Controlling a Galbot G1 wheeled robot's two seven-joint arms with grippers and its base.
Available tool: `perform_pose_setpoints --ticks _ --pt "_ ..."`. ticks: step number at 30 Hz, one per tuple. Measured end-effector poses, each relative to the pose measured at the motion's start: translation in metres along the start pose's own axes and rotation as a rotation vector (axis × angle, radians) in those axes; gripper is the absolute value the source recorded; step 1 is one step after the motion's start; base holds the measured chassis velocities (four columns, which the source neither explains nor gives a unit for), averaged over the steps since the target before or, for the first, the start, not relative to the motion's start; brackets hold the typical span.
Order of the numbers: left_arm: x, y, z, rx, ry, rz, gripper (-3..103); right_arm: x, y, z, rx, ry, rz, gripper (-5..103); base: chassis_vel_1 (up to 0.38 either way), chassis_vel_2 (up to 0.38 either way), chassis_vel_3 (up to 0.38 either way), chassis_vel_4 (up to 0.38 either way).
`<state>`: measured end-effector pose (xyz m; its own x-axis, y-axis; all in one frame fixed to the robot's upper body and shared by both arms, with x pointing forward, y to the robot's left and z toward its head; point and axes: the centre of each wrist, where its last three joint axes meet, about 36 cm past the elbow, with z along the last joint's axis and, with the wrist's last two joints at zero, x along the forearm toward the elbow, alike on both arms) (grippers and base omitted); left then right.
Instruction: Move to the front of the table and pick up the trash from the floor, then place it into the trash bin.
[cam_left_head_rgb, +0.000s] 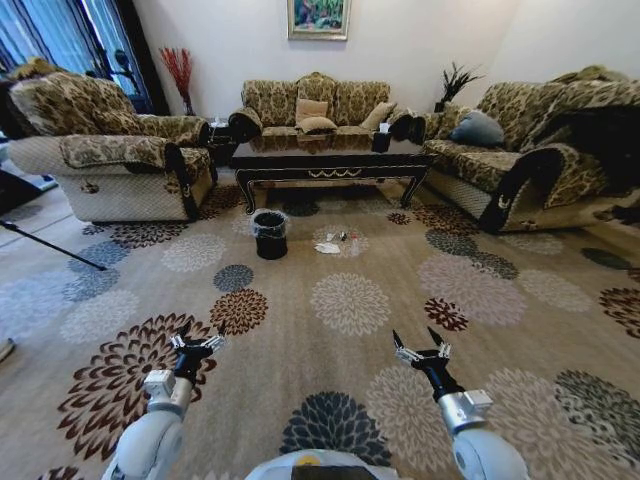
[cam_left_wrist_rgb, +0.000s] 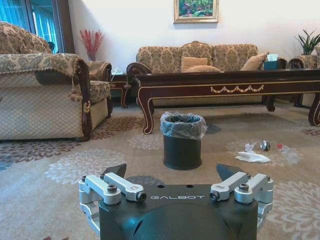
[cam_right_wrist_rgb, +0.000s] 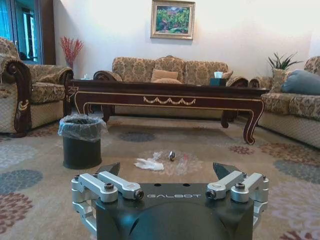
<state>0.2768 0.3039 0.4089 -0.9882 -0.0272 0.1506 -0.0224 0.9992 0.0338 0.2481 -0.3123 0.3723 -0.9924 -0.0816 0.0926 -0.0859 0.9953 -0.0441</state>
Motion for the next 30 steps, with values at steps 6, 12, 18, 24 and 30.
perform_pose_setpoints --ticks 6,12,18,24,30 --pt "0.004 0.011 0.002 -0.028 0.01 0.016 100 0.0 -0.006 0.0 0.034 -0.004 0.005 100 0.0 0.0 0.0 0.0" --pt "0.004 0.014 0.002 -0.017 0.012 0.01 100 0.005 -0.017 0.002 0.025 0.002 0.031 100 0.0 0.0 0.0 0.0" --pt "-0.002 0.005 0.001 -0.021 0.001 0.022 100 0.004 -0.014 0.0 0.03 -0.008 0.032 100 0.0 0.0 0.0 0.0" --pt "-0.004 0.006 0.001 -0.024 0.001 0.02 100 0.005 -0.013 0.0 0.034 -0.006 0.031 100 0.0 0.0 0.0 0.0" --pt "-0.001 0.008 0.004 -0.023 0.011 0.011 100 0.005 -0.012 -0.002 0.04 -0.012 0.029 100 0.0 0.0 0.0 0.0"
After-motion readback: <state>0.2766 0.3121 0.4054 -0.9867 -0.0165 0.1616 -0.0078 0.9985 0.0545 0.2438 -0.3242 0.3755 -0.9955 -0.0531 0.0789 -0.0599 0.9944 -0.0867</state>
